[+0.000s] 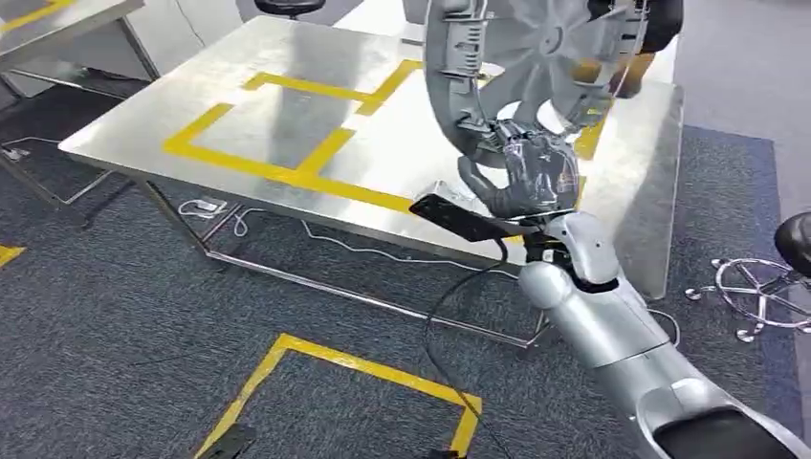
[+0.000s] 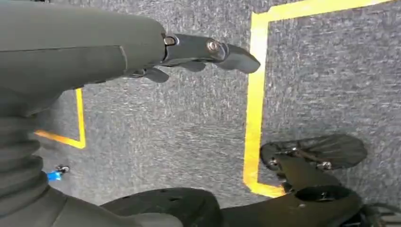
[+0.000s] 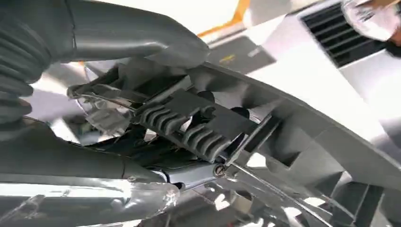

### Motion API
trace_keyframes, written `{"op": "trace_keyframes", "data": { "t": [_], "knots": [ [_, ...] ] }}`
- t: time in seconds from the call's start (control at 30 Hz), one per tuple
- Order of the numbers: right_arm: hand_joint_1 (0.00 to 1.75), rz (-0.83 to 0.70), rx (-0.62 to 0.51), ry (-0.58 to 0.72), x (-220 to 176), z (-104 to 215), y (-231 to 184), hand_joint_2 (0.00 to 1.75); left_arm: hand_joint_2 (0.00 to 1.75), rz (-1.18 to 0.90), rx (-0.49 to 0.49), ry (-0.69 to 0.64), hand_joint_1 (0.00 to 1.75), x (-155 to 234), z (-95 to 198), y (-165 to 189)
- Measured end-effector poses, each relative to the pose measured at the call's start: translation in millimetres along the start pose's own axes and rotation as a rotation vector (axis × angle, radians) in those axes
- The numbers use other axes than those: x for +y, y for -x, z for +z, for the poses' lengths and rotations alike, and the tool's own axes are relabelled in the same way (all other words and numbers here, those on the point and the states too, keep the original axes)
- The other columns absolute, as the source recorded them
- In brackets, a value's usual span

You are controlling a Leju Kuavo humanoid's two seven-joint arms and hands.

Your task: Take the parts from the cabinet and place them on the table.

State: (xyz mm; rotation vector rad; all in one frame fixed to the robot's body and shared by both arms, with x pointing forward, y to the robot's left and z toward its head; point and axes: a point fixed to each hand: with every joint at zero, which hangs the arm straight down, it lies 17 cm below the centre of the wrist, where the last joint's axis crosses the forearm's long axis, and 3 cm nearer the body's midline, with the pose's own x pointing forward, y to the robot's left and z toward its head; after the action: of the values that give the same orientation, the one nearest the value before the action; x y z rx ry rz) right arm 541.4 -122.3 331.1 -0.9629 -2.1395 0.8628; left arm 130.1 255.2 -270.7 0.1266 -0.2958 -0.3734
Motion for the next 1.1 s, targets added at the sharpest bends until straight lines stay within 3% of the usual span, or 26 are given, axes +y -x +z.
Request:
{"op": "trace_keyframes", "data": {
  "t": [0.17, 0.33, 0.47, 0.6, 0.77, 1.1],
  "knots": [
    [1.75, 0.064, 0.01, -0.01, 0.6, -8.0, 4.9, 1.75, 1.75, -0.019, 0.0, 0.007, 0.0, -0.9, 0.0, -2.6],
    [1.75, 0.203, 0.039, -0.06, 0.6, -40.8, 33.2, 1.75, 1.75, -0.064, 0.002, 0.019, 0.0, 0.0, -0.6, -10.5],
    [1.75, 0.336, 0.094, -0.171, 8.3, -66.7, 68.2, 1.75, 1.75, -0.114, -0.016, 0.026, 0.0, 2.9, -1.5, -29.6],
    [1.75, 0.429, 0.116, -0.293, 28.7, -68.5, 83.7, 1.75, 1.75, -0.147, -0.028, 0.038, 0.0, -0.3, -0.9, -39.2],
    [1.75, 0.473, 0.086, -0.39, 60.2, -61.0, 70.2, 1.75, 1.75, -0.169, -0.038, 0.04, 0.0, -0.7, -0.8, -45.4],
    [1.75, 0.471, 0.014, -0.442, 85.4, -57.6, 39.7, 1.75, 1.75, -0.18, -0.043, 0.041, 0.0, -1.6, -0.6, -47.9]
  ]
}}
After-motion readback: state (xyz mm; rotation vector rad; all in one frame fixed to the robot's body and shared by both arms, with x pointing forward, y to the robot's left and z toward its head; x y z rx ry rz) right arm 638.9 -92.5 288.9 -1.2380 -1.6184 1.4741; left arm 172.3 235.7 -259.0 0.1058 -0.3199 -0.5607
